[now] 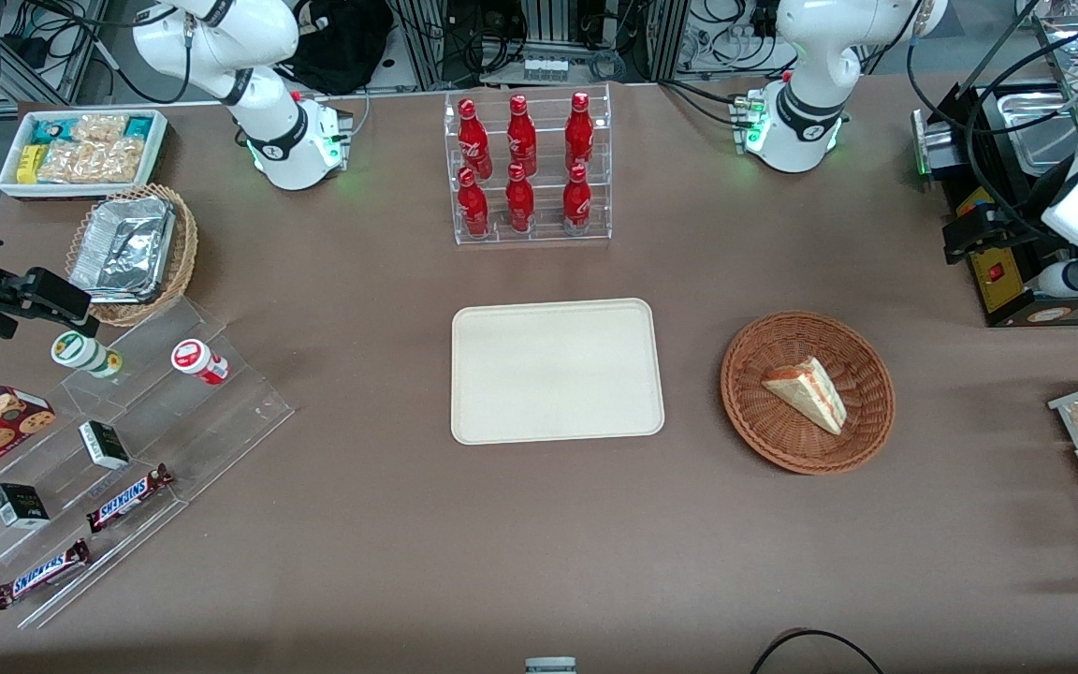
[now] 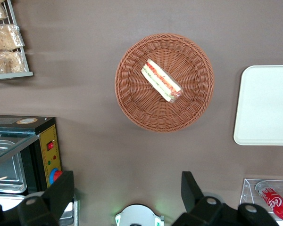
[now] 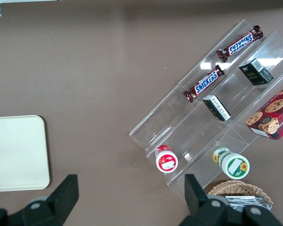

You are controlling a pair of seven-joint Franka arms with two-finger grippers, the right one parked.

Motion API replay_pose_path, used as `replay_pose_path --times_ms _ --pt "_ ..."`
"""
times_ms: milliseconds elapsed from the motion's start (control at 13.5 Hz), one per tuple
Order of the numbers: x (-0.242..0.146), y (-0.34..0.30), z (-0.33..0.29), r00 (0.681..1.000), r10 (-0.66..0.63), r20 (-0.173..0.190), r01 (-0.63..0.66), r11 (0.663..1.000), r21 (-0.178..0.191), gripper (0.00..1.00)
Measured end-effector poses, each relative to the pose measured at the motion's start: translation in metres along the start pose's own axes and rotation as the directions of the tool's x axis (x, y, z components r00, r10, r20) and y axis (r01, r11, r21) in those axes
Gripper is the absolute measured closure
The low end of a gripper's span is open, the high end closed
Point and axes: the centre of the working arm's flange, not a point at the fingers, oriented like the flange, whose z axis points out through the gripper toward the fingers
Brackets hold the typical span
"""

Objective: Place sandwich from basket to tray
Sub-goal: 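Move the left gripper from rest toward the wicker basket with the sandwich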

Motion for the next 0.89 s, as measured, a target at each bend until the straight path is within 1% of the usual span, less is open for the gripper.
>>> replay_pose_path --times_ms 595,669,892 --pt "-0.001 0.004 0.0 1.0 0.007 0.002 -0.007 1.0 0.001 0.0" --pt "0.001 0.005 0.006 1.0 0.008 0.003 -0.008 1.0 0.002 0.0" --pt "0.019 0.005 0.042 1.0 0.002 -0.016 -0.002 1.0 -0.001 0.0"
